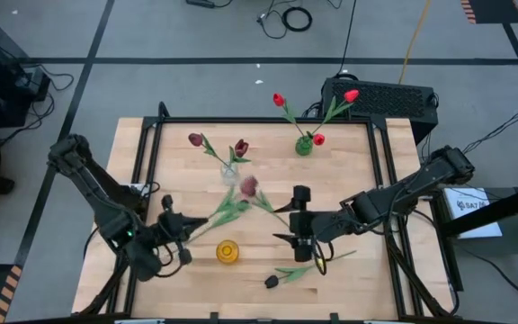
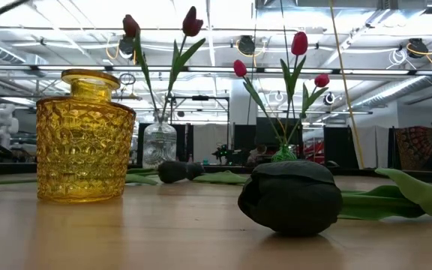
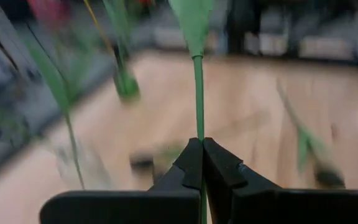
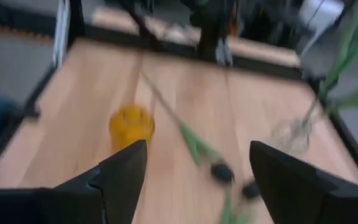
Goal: Sort flowers into vase by color
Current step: Put the dark red tulip into the transparent vase
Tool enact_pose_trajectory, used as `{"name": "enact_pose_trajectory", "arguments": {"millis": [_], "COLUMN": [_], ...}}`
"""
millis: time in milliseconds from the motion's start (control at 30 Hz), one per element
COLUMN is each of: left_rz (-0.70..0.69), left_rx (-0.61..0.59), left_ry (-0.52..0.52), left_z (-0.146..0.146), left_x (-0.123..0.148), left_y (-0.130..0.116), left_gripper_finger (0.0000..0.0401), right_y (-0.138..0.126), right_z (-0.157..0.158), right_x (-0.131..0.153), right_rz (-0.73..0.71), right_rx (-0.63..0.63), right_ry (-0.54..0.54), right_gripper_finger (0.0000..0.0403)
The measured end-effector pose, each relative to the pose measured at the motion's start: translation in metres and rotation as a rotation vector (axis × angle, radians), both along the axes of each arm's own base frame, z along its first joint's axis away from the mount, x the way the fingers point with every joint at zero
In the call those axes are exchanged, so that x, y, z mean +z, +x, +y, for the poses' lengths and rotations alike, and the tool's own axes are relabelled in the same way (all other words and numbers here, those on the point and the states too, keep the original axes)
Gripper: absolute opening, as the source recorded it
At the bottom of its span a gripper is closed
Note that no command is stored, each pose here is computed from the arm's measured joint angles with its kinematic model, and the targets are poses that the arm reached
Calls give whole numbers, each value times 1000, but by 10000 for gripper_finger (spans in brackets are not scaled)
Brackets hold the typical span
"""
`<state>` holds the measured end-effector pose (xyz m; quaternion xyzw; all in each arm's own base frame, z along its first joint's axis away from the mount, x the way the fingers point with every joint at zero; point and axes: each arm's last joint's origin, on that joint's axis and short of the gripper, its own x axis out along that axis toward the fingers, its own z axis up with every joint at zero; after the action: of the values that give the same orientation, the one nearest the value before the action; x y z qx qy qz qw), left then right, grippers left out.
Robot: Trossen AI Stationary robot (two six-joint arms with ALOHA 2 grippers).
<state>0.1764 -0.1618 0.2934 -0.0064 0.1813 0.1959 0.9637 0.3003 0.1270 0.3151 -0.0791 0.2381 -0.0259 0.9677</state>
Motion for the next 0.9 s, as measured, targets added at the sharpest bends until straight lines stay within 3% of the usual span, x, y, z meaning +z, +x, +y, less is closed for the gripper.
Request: {"name": "enact_pose_trajectory", "arguments": {"millis": [200, 400, 700, 900], "left_rz": [-201, -284, -458, -481], "left_rx": [83, -32, -234, -279], "left_ry": [168, 122, 163, 161], "left_z": [0, 12, 25, 29], "left_x": [38, 56, 62, 49], "left_y": [12, 45, 89, 112], "left_gripper_finger": [4, 4, 4, 4], "right_y": [17, 33, 49, 51], "right_z": [-9, -22, -21, -21], "right_x": [-19, -34, -52, -53], "right_rz": [-312, -545, -604, -634], "right_rx": [-2, 37, 95, 94], "right_ry": [25, 152, 169, 173], "right_gripper_finger": [276, 276, 276, 276]}}
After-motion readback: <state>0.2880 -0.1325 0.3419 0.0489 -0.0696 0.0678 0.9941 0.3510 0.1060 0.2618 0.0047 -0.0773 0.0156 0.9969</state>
